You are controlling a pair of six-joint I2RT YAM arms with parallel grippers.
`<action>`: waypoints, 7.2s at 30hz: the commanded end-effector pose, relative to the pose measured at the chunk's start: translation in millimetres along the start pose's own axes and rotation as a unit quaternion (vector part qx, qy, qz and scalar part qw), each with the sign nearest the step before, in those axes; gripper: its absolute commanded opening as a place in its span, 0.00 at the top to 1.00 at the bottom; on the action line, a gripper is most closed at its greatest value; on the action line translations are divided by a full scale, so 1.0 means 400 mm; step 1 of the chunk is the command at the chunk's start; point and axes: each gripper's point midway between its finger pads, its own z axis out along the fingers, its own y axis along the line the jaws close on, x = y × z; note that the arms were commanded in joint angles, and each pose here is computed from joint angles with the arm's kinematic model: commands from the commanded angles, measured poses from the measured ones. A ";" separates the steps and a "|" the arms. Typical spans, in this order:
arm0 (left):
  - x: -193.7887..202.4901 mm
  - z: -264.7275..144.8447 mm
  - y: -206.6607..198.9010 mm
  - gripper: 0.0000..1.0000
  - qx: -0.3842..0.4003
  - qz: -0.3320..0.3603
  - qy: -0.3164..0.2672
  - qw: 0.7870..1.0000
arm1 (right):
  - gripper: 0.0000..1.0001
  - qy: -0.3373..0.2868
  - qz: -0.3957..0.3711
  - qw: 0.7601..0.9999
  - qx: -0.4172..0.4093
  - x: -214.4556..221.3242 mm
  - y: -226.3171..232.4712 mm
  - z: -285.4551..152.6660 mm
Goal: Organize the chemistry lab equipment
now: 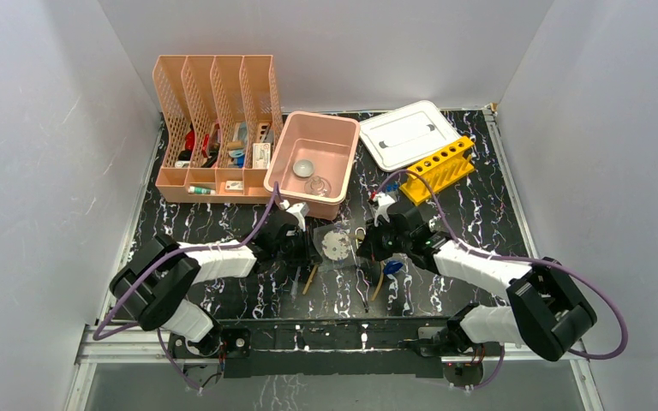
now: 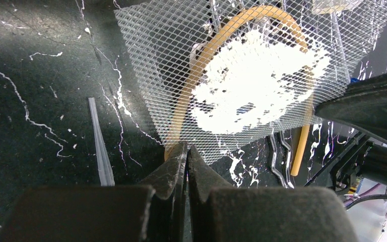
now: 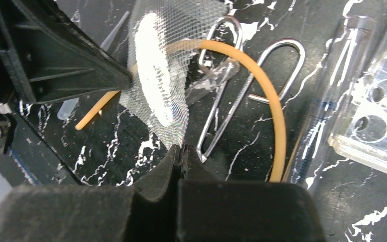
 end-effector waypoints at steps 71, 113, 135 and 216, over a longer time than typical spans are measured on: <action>-0.301 -0.360 -0.169 0.20 -0.020 0.120 -0.199 0.972 | 0.03 -0.262 -0.081 0.954 -0.119 -0.847 0.123 0.042; -0.019 -0.096 0.113 0.57 -0.196 0.095 0.026 0.976 | 0.15 -0.228 -0.063 0.971 0.019 -0.534 0.026 -0.137; 0.088 -0.107 0.148 1.00 -0.223 0.086 0.068 0.968 | 0.16 -0.214 -0.074 0.972 0.063 -0.516 -0.020 -0.133; -0.688 -0.310 -0.126 0.39 -0.101 0.130 -0.245 0.955 | 0.45 0.056 -0.089 0.988 0.114 -0.064 -0.106 0.079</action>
